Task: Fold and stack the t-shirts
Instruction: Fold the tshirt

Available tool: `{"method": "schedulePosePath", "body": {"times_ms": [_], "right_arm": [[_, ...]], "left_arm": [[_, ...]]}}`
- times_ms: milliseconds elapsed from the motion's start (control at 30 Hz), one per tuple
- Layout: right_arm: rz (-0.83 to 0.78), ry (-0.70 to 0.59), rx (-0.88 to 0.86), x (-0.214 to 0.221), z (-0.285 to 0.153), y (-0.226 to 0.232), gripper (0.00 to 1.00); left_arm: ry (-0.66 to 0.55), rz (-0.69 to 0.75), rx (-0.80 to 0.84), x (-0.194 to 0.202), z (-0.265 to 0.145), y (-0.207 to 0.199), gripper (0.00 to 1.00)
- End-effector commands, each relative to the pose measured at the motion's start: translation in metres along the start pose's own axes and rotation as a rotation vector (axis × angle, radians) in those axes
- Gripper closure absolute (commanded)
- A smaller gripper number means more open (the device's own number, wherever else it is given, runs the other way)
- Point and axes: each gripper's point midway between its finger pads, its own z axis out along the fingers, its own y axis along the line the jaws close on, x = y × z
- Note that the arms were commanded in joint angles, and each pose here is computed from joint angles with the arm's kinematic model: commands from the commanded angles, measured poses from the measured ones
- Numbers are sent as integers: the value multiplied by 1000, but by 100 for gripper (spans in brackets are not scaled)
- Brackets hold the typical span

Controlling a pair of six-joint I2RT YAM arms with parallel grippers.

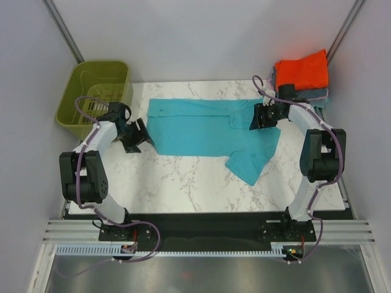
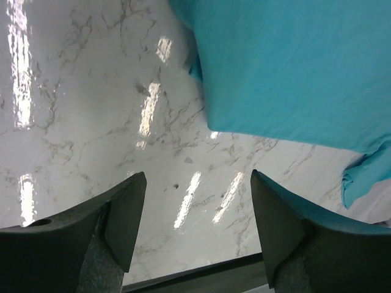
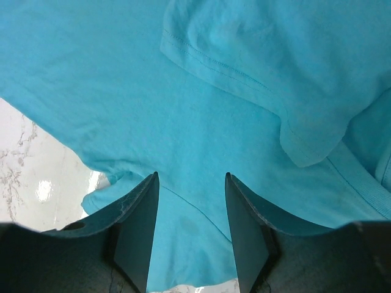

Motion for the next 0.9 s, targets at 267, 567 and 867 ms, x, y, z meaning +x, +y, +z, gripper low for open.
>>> {"method": "schedulePosePath", "body": {"times_ms": [267, 567, 867], "right_arm": [[-16, 5, -14, 12, -3, 5, 45], [-7, 12, -43, 11, 4, 6, 45], [18, 35, -98, 19, 11, 12, 47]], "left_arm": [[-55, -87, 52, -47, 25, 6, 51], [-67, 61, -81, -35, 27, 15, 42], [-80, 345, -200, -11, 39, 4, 41]]}}
